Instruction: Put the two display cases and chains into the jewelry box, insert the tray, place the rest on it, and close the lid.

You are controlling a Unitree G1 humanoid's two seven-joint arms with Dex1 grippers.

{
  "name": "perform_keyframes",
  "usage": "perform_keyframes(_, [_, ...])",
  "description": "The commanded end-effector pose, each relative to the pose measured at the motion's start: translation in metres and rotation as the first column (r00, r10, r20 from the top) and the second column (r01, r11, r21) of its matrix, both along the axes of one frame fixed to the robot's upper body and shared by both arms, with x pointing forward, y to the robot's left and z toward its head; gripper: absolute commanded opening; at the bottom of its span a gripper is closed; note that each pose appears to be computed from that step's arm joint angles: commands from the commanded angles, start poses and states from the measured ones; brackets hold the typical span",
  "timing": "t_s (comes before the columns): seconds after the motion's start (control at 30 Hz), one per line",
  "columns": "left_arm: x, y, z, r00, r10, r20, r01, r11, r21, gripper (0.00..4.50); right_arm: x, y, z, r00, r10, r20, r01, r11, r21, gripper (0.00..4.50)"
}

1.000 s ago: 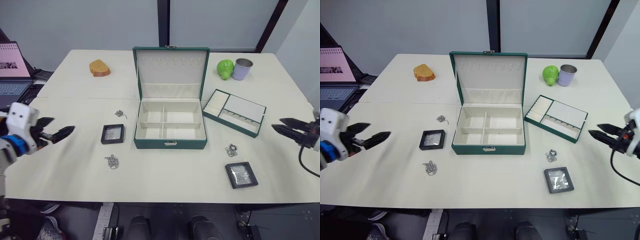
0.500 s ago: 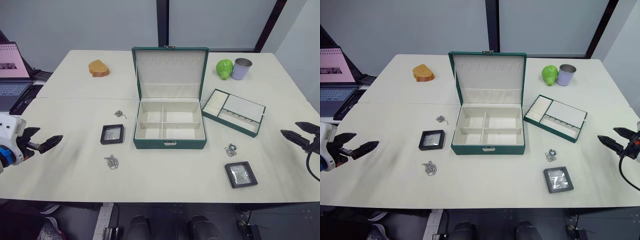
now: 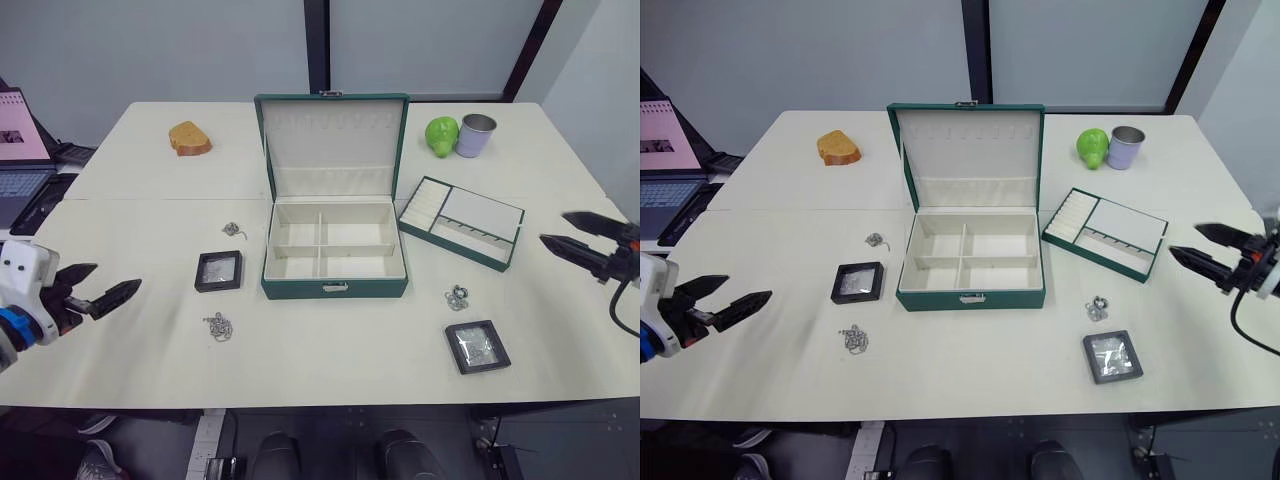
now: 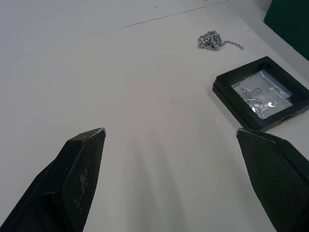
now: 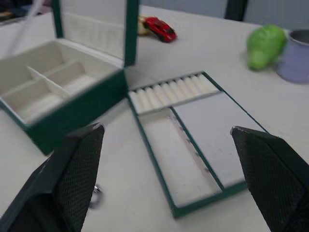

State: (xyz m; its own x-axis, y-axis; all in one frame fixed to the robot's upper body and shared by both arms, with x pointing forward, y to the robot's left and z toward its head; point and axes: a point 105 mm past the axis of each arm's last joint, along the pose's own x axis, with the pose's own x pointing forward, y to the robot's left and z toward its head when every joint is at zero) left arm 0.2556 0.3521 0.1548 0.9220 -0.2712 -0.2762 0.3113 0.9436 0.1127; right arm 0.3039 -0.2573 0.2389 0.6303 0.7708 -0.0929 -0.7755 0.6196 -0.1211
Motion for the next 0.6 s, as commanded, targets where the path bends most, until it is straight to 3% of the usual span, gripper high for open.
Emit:
perform_keyframes(0.03, [-0.008,-0.02,0.003,0.998,-0.043,0.034,0.043,0.999,0.01,4.5,-0.025,0.07,0.028,0.954,0.3,0.03,-0.299,0.954,-0.027,4.45])
perform_keyframes(0.23, [-0.021,-0.052,-0.022,0.997,-0.068,0.032,0.069,0.997,-0.027,4.5,-0.041,0.129,0.041,0.844,0.533,0.061,-0.53,0.845,-0.068,4.45])
perform_keyframes(0.37, [-0.026,-0.075,-0.041,0.997,-0.072,0.036,0.073,0.997,-0.027,4.5,-0.038,0.148,0.041,0.798,0.599,0.074,-0.59,0.8,-0.111,4.45])
perform_keyframes(0.6, [-0.025,-0.115,-0.056,0.991,-0.115,0.064,0.117,0.993,-0.013,4.5,-0.039,0.163,0.028,0.74,0.671,0.047,-0.656,0.736,-0.168,4.45])
